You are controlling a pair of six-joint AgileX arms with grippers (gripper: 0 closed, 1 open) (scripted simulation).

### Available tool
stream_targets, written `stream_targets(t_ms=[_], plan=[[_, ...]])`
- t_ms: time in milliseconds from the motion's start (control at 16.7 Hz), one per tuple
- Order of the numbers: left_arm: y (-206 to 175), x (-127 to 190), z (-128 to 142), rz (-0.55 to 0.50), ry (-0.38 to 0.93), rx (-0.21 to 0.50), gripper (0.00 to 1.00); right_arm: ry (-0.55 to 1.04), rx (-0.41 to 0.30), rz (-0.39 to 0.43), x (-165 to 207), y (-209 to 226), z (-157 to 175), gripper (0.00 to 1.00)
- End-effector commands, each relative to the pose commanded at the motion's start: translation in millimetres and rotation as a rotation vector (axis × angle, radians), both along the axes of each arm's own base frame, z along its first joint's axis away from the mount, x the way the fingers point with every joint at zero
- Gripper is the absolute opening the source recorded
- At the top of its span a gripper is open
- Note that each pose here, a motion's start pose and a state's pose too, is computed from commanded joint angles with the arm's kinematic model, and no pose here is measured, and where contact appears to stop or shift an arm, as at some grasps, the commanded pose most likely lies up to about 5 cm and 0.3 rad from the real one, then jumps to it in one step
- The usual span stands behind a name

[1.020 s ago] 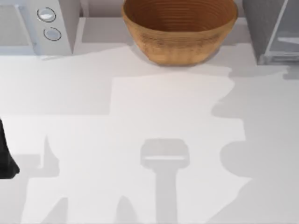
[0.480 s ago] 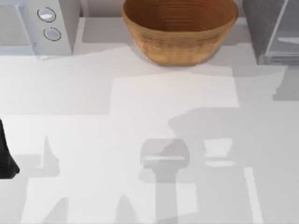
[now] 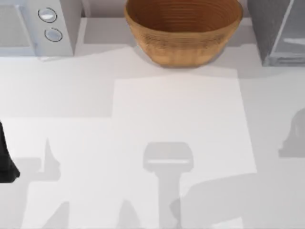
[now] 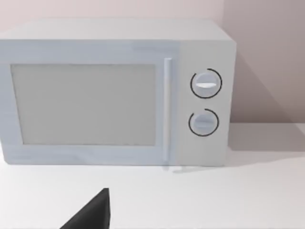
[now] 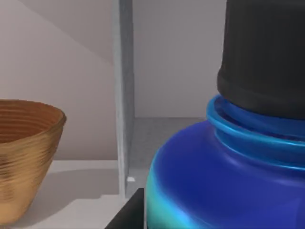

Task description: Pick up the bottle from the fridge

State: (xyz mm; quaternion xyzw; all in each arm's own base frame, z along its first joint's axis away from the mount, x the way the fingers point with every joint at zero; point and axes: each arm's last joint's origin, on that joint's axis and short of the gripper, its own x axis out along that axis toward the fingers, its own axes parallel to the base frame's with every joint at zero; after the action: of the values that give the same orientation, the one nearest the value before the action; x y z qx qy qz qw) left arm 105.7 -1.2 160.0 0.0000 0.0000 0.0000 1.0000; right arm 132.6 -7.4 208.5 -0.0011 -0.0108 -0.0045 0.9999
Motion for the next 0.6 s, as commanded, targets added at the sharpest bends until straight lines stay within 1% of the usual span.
stream_targets(t_ms=[120, 300, 420, 600], plan=[[0.0, 0.0, 0.0, 0.0, 0.0, 0.0, 1.0, 0.002, 0.002, 0.003, -14.3, 2.8, -17.5, 0.0], [0.0, 0.0, 0.0, 0.0, 0.0, 0.0, 1.0, 0.014, 0.003, 0.007, -24.2, 5.2, -38.6, 0.0], [0.0, 0.0, 0.0, 0.0, 0.0, 0.0, 1.0, 0.02, 0.002, 0.009, -26.5, 6.0, -46.4, 0.0], [0.0, 0.0, 0.0, 0.0, 0.0, 0.0, 1.0, 0.022, 0.002, 0.009, -26.9, 6.2, -48.5, 0.0]])
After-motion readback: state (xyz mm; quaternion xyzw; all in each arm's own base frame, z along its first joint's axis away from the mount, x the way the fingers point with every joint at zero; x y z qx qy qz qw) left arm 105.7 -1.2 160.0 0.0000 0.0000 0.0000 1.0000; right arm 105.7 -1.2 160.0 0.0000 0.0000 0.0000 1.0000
